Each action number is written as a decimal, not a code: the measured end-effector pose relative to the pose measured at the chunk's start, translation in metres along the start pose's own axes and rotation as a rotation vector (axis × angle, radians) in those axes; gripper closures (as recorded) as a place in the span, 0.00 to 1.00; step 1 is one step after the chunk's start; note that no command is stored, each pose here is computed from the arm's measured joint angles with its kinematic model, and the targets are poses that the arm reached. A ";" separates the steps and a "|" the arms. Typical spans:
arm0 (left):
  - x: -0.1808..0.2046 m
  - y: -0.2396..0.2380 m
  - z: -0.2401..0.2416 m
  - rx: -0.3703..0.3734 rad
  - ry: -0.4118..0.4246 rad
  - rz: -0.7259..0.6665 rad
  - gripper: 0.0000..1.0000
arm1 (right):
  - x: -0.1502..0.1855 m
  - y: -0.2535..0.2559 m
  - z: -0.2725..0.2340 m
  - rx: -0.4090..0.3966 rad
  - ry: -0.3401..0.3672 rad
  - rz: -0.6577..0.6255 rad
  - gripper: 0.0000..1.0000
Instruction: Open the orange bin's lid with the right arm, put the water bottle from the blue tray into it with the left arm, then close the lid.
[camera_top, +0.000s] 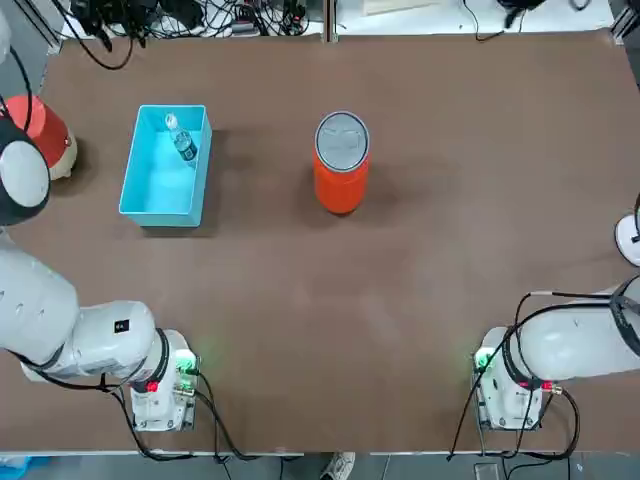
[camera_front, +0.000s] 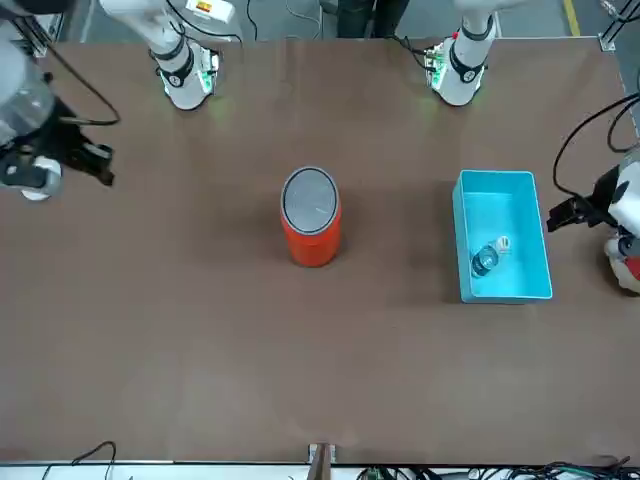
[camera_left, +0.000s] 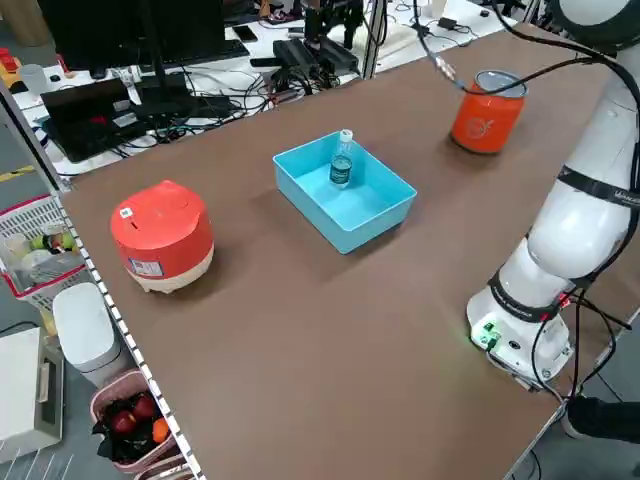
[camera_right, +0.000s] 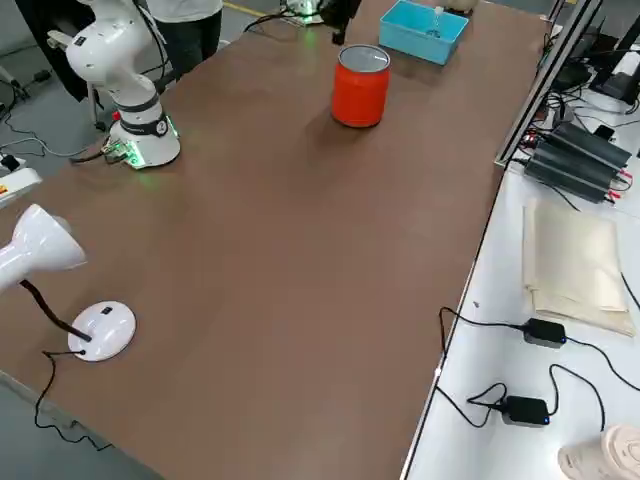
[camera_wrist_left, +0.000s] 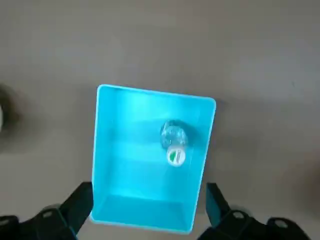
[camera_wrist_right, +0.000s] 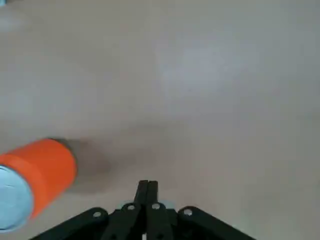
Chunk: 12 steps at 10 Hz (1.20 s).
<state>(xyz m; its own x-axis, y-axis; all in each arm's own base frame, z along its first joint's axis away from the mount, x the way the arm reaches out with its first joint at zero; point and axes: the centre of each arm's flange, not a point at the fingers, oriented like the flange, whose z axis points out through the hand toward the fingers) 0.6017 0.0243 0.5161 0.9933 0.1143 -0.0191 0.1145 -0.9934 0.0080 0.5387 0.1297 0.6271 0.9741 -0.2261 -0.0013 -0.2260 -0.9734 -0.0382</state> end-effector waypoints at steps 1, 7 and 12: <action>0.001 0.009 0.027 -0.004 0.024 -0.022 0.01 | -0.014 -0.039 0.007 0.008 0.011 0.045 0.98; -0.028 0.048 0.137 -0.014 0.013 -0.061 0.07 | -0.115 -0.239 0.087 0.068 0.032 0.202 0.99; -0.038 0.041 0.186 0.022 -0.001 -0.035 0.10 | -0.152 -0.319 0.169 0.119 0.046 0.254 0.99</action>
<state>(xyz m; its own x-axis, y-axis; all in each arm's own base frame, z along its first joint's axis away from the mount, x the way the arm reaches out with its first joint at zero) 0.5657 -0.0227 0.3316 0.9886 0.1494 -0.0205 0.1491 -0.9887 -0.0147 0.4637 0.4807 0.4703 0.8845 -0.4661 0.0197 -0.4573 -0.8748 -0.1600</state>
